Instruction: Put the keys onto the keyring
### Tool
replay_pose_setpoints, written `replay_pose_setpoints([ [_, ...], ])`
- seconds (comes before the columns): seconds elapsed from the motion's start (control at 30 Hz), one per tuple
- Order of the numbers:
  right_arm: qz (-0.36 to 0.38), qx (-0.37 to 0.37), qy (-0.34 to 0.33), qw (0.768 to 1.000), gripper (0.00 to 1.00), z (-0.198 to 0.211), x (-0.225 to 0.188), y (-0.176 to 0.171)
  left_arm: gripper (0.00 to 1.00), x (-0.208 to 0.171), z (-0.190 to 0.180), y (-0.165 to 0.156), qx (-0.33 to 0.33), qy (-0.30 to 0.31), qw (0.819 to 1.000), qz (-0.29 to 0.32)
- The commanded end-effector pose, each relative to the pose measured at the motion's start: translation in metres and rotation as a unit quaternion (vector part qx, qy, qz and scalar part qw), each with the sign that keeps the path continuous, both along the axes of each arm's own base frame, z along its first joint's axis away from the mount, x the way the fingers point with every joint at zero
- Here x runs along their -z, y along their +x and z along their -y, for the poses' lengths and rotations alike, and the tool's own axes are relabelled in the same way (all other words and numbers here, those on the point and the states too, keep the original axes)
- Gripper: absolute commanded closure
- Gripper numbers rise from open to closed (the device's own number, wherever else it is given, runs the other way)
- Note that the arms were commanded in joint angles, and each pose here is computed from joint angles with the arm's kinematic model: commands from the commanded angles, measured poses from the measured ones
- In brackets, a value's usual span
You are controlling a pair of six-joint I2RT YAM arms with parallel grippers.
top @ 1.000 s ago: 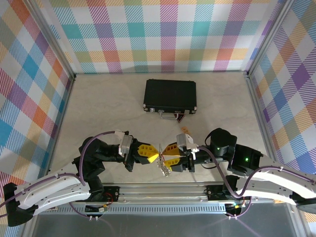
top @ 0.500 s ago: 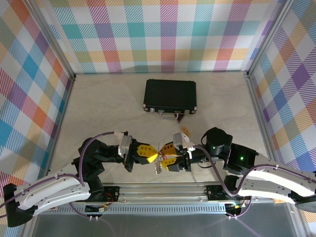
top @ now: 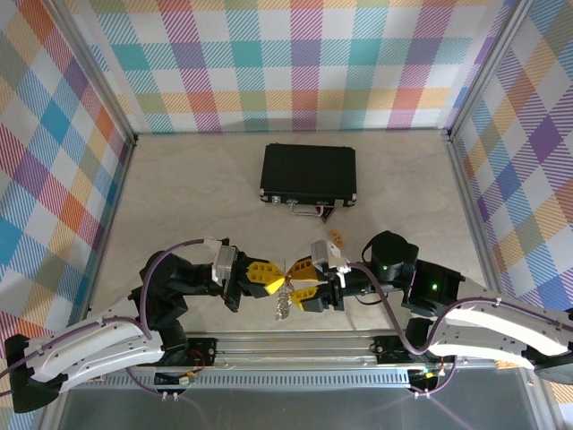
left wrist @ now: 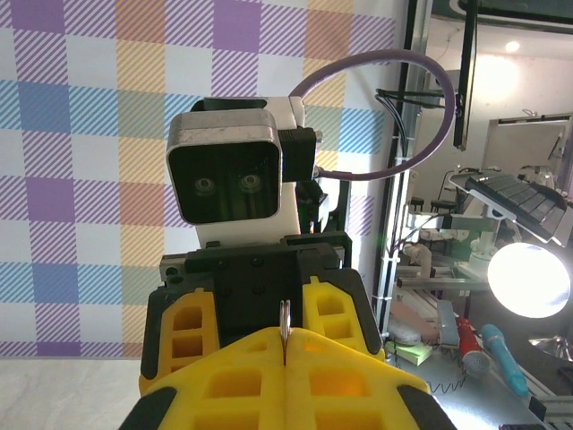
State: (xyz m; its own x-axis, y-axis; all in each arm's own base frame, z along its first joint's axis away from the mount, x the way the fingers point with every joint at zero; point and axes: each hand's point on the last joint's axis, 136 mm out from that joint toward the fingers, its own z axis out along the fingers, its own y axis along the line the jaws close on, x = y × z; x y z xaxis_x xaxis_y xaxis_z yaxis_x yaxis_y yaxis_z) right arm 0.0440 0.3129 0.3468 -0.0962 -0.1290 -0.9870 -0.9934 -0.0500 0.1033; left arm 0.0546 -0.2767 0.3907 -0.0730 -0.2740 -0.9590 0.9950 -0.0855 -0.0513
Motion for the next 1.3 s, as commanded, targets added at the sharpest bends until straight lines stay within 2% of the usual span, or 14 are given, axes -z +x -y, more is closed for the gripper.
replay_pose_setpoints([
  [0.0, 0.0, -0.002, 0.016, 1.0, 0.63, -0.001, -0.006, -0.001, 1.0, -0.008, -0.007, -0.001, -0.01, -0.02, 1.0, 0.007],
  [0.23, 0.001, 0.002, 0.017, 1.0, 0.84, -0.002, -0.006, 0.0, 1.0, -0.006, -0.008, -0.001, -0.012, -0.018, 1.0, 0.008],
  [0.53, 0.01, 0.01, 0.005, 1.0, 0.98, 0.001, -0.006, 0.003, 1.0, -0.003, -0.008, 0.002, -0.027, -0.001, 1.0, 0.014],
  [1.27, 0.034, 0.04, 0.008, 0.999, 1.0, 0.014, -0.015, 0.009, 1.0, 0.02, -0.005, 0.007, -0.043, 0.075, 0.996, 0.012],
])
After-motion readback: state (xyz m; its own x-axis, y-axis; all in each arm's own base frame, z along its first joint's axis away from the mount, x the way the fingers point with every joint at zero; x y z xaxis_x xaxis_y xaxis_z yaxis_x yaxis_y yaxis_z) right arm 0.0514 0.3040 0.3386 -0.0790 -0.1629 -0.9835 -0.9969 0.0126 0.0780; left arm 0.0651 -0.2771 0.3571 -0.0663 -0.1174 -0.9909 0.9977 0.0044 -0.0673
